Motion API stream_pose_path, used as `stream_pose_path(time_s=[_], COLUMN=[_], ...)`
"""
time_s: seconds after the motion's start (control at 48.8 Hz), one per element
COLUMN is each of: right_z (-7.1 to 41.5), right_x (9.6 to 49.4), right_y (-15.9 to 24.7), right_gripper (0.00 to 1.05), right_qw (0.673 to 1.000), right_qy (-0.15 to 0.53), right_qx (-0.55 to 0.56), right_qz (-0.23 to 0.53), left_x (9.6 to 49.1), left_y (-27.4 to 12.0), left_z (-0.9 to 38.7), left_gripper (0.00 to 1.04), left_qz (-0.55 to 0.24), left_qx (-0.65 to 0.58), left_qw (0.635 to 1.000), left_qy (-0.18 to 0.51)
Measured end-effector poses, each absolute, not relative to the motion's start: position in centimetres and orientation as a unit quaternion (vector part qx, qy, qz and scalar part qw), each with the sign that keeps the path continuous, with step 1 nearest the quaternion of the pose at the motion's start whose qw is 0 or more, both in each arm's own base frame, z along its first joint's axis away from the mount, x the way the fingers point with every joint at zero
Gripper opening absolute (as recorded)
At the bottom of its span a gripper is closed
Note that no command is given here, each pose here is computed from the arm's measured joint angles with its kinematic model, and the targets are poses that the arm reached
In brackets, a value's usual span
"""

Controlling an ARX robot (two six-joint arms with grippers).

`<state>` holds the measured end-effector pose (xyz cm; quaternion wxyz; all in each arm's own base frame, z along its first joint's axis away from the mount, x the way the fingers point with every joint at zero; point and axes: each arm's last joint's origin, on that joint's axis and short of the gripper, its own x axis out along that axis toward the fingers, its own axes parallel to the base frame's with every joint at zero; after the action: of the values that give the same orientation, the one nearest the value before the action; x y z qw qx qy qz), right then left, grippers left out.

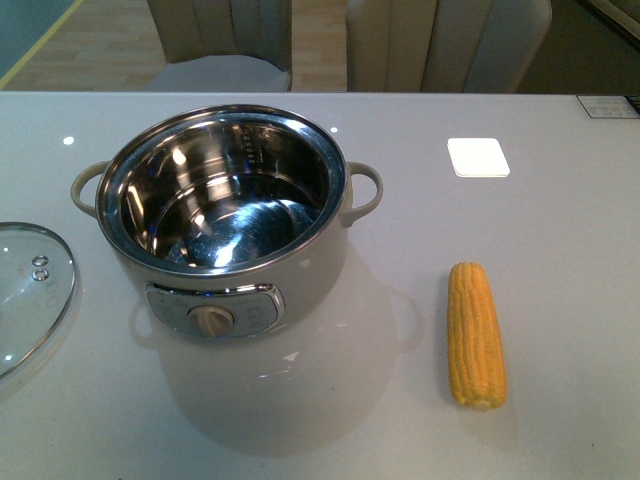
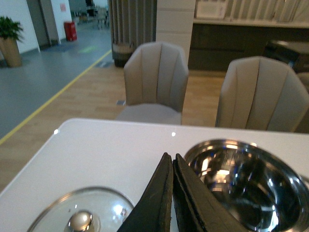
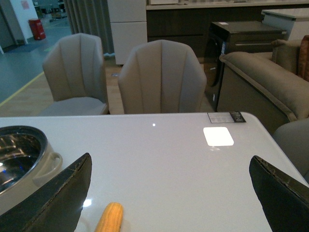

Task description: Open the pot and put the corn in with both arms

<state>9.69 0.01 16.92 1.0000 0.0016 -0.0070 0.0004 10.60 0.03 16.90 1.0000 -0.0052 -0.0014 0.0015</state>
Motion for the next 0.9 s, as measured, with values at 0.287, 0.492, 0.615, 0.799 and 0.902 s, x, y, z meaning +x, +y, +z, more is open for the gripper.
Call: stream_pose_path(time_s=[0.287, 0.492, 0.615, 0.799, 0.902], right_z=[16.9, 16.9, 16.8, 15.6, 15.2], right_x=[9.7, 9.7, 9.8, 11.3, 12.9], right_y=[0.0, 0.0, 0.0, -0.3, -0.3], right_gripper=[0.96, 0.96, 0.96, 0.96, 0.96], right_qw=[1.0, 1.0, 1.0, 0.937, 0.931], right_qy=[-0.007, -0.007, 0.013, 0.343, 0.359], right_qx=[0.002, 0.002, 0.007, 0.058, 0.057], right_qz=[0.0, 0.0, 0.001, -0.021, -0.022], left_x=[9.7, 9.7, 9.7, 9.7, 9.7], left_y=[0.0, 0.0, 0.0, 0.0, 0.0], left_z=[16.7, 16.7, 16.7, 16.7, 16.7], left_gripper=[0.03, 0.32, 0.57, 0.92, 0.98], left_qz=[0.001, 0.001, 0.001, 0.001, 0.001], left_qx=[-0.005, -0.005, -0.005, -0.005, -0.004], left_qw=[1.0, 1.0, 1.0, 1.0, 1.0], left_qy=[-0.003, -0.004, -0.003, -0.003, -0.003])
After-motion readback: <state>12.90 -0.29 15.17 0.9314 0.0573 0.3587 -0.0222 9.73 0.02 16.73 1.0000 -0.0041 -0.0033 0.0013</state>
